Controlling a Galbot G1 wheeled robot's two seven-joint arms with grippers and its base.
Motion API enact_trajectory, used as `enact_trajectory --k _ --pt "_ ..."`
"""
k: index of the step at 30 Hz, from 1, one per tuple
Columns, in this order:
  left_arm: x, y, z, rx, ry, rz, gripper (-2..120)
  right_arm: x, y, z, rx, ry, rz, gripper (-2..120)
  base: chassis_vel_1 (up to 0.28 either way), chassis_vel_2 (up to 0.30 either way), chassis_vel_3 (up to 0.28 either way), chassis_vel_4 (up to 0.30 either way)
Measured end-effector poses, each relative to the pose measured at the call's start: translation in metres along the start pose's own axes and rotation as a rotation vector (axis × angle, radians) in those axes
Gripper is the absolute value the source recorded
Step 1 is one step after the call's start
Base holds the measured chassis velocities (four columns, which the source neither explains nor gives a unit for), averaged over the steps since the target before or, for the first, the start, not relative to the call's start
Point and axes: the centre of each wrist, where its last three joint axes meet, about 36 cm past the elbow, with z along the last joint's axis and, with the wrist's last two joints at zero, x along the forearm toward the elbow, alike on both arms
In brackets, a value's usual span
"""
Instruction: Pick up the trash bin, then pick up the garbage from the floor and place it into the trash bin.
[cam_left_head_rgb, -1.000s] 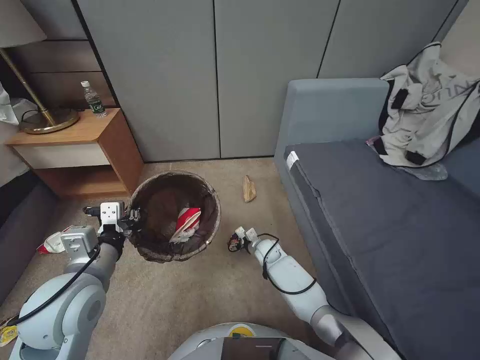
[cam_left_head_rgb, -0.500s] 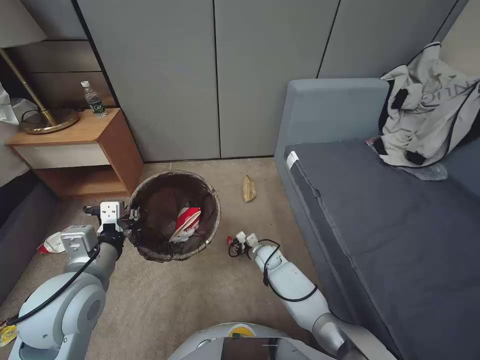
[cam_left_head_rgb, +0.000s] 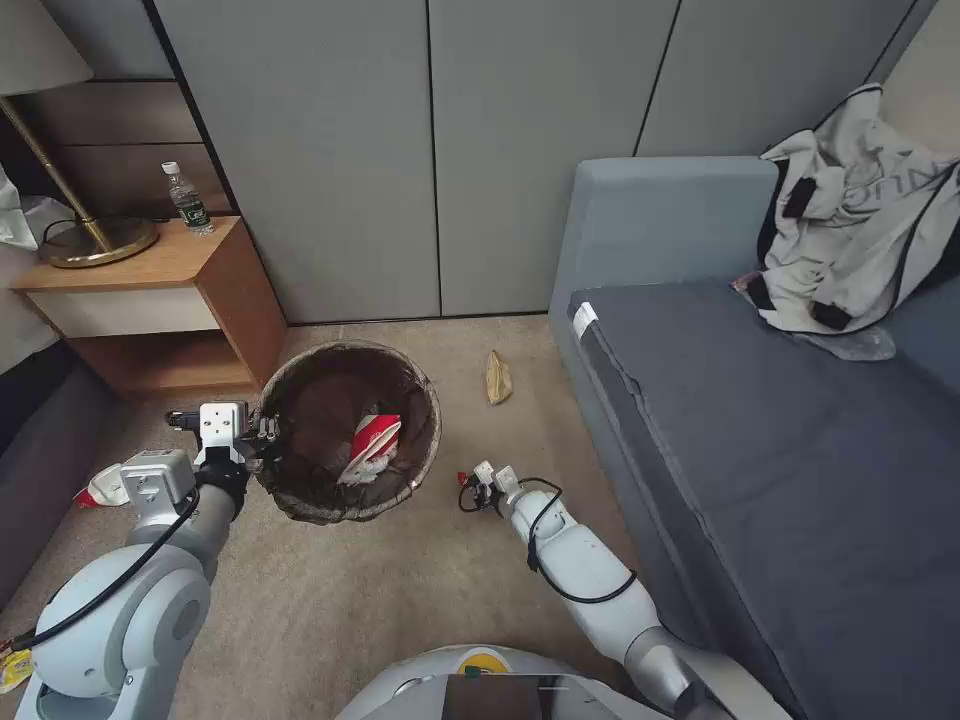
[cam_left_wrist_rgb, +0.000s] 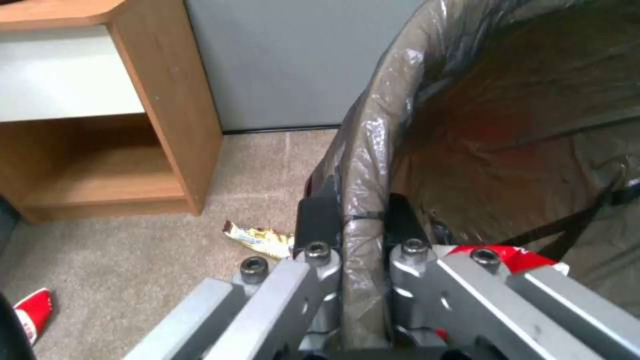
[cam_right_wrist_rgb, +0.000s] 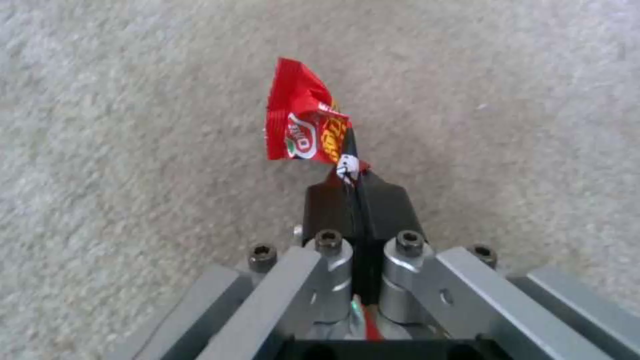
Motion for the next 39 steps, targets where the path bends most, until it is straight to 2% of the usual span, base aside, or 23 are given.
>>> enact_trajectory --k 4,8,9,12,13,17,18,22,23,26,27,32,39 --pt "0.0 0.0 0.0 0.002 0.0 0.0 2 0.007 -0.007 -0.006 -0.003 -0.035 0.024 0 0.0 0.0 0.0 0.0" --pt "0.0 0.0 0.0 0.005 0.001 0.003 2 0.048 -0.018 -0.034 0.003 -0.171 0.044 0 0.0 0.0 0.0 0.0" --pt "0.0 0.0 0.0 0.005 0.001 0.003 2 0.048 -0.018 -0.034 0.003 -0.171 0.044 0 0.0 0.0 0.0 0.0" --pt "0.0 0.001 0.0 0.006 0.001 0.005 2 0.101 -0.028 -0.06 0.005 -0.294 0.049 0 0.0 0.0 0.0 0.0" --pt "0.0 0.001 0.0 0.006 0.001 0.005 2 0.101 -0.028 -0.06 0.005 -0.294 0.049 0 0.0 0.0 0.0 0.0" --pt "0.0 0.0 0.0 0.007 0.002 0.01 2 0.172 -0.041 -0.094 0.027 -0.428 0.045 0 0.0 0.0 0.0 0.0" --pt "0.0 0.0 0.0 0.007 0.002 0.01 2 0.172 -0.041 -0.094 0.027 -0.428 0.045 0 0.0 0.0 0.0 0.0" --pt "-0.001 -0.001 0.0 0.008 0.002 0.018 2 0.241 -0.046 -0.127 0.053 -0.542 0.003 0 0.0 0.0 0.0 0.0" --pt "-0.001 -0.001 0.0 0.008 0.002 0.018 2 0.241 -0.046 -0.127 0.053 -0.542 0.003 0 0.0 0.0 0.0 0.0" --pt "-0.001 -0.002 0.0 0.006 0.003 0.023 2 0.283 -0.039 -0.15 0.071 -0.617 -0.056 0 0.0 0.0 0.0 0.0" --pt "-0.001 -0.002 0.0 0.006 0.003 0.023 2 0.283 -0.039 -0.15 0.071 -0.617 -0.056 0 0.0 0.0 0.0 0.0" --pt "-0.003 -0.001 0.001 0.001 0.01 0.024 2 0.332 -0.018 -0.182 0.094 -0.706 -0.176 0 0.0 0.0 0.0 0.0" --pt "-0.005 -0.001 0.002 0.0 0.014 0.029 2 0.352 0.008 -0.208 0.137 -0.744 -0.322 0 0.0 0.0 0.0 0.0"
